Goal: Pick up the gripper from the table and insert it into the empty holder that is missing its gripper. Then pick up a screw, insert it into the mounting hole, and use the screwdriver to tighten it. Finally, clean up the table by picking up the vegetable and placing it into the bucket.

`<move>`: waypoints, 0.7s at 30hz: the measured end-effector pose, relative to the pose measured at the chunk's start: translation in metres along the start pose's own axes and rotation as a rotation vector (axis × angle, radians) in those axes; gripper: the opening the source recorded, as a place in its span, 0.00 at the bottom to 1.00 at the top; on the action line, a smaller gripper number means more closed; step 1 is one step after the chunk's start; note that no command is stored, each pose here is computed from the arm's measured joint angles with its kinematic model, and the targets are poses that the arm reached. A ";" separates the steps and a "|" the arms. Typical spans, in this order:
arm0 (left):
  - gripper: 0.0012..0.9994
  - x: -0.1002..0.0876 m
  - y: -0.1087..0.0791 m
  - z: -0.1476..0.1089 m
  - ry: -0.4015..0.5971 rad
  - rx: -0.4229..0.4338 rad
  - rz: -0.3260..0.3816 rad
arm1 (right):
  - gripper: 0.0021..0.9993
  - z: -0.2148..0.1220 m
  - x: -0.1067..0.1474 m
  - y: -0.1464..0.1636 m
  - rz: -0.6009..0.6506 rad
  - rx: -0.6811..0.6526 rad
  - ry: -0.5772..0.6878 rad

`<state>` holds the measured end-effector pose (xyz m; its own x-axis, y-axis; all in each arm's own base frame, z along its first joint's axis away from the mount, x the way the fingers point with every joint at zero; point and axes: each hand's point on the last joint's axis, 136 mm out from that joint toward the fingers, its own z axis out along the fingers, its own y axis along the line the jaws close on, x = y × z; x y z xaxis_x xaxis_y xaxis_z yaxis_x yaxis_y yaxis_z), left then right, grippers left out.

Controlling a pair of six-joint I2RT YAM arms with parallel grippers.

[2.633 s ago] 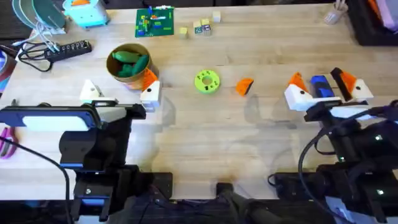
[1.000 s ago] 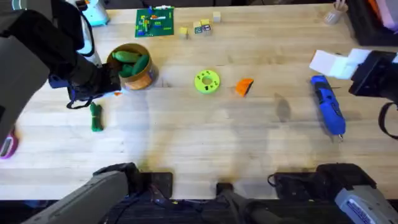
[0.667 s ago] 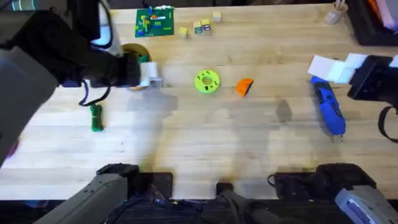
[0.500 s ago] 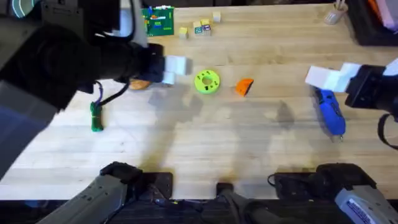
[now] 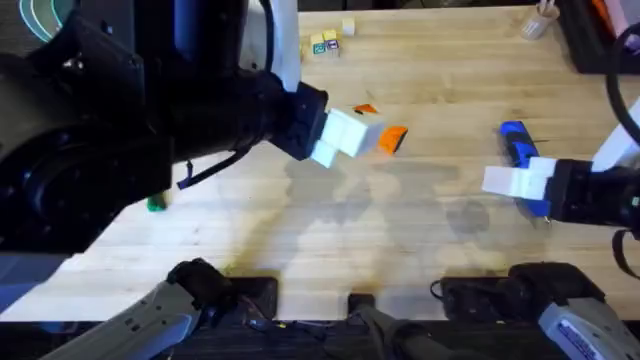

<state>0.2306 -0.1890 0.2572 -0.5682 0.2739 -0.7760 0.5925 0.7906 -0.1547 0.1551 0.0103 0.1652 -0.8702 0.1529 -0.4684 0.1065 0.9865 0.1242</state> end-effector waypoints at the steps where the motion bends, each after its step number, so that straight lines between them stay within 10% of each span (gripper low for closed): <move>1: 0.97 0.001 0.000 0.000 0.005 -0.001 -0.002 | 0.99 0.000 0.000 0.000 0.000 0.000 0.000; 9: 0.97 -0.009 0.000 0.001 -0.033 0.001 0.008 | 0.99 0.000 0.000 0.000 0.000 0.000 0.000; 16: 0.97 -0.041 -0.003 0.005 -0.200 0.004 0.161 | 0.99 0.000 0.000 0.000 0.000 0.000 0.000; 21: 0.97 -0.029 -0.002 0.011 -0.347 0.003 0.226 | 0.99 0.000 0.000 0.000 0.000 0.000 0.000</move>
<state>0.2526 -0.2044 0.2733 -0.1976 0.2394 -0.9506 0.6826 0.7296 0.0419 0.1551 0.0103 0.1652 -0.8702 0.1529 -0.4684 0.1065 0.9865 0.1242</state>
